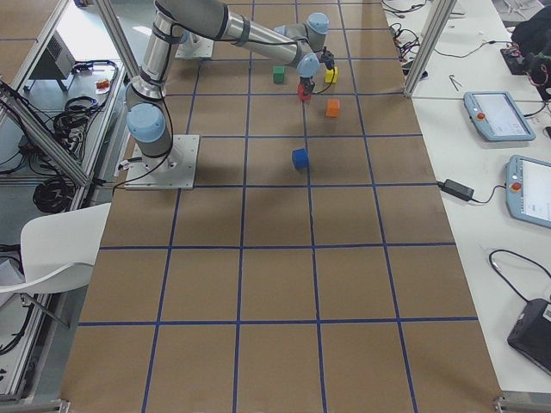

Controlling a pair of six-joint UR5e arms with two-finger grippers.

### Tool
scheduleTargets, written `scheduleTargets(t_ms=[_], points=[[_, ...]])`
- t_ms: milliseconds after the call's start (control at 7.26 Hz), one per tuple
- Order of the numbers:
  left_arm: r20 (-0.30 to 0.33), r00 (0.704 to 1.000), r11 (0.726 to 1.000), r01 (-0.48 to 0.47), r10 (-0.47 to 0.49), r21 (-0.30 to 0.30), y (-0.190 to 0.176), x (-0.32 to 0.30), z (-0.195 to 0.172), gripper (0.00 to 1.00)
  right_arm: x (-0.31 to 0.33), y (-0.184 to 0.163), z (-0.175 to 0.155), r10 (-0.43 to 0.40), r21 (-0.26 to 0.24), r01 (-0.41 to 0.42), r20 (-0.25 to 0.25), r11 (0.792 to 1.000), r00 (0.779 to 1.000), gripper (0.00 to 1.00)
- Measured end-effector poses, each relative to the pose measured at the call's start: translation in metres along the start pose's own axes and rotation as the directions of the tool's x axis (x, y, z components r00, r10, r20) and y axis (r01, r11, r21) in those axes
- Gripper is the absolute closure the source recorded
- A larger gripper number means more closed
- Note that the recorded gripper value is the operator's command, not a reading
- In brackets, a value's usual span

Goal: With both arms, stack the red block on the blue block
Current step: 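Close the right gripper on the red cube and lift it, then carry the red cube with the right gripper above the blue cube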

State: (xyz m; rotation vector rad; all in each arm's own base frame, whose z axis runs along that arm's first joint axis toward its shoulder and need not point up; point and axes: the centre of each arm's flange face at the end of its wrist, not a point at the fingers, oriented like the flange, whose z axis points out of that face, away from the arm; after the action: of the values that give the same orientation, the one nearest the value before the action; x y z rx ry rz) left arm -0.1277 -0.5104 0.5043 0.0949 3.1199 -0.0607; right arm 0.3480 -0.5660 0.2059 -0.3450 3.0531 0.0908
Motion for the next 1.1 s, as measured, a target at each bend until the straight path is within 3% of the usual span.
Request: scheduleTargets(t_ms=[275, 551, 826, 1101], points=[[0.000, 1.000, 1.000, 0.002, -0.002, 0.004, 0.000, 0.000, 0.000, 0.00, -0.001, 0.008, -0.040, 0.003, 0.014, -0.003, -0.003, 1.000, 1.000, 1.00], [0.000, 1.000, 1.000, 0.003, -0.003, 0.005, 0.000, -0.001, 0.000, 0.00, 0.035, 0.008, -0.104, 0.066, -0.014, -0.066, -0.013, 0.998, 0.998, 1.00], [0.000, 1.000, 1.000, 0.002, -0.002, 0.005, 0.000, 0.000, 0.000, 0.00, 0.120, 0.008, -0.161, 0.175, -0.039, -0.175, -0.006, 0.984, 0.984, 1.00], [0.000, 1.000, 1.000, 0.002, -0.002, 0.004, 0.000, 0.000, 0.000, 0.00, 0.206, 0.019, -0.189, 0.210, -0.043, -0.210, 0.004, 0.977, 0.978, 1.00]])
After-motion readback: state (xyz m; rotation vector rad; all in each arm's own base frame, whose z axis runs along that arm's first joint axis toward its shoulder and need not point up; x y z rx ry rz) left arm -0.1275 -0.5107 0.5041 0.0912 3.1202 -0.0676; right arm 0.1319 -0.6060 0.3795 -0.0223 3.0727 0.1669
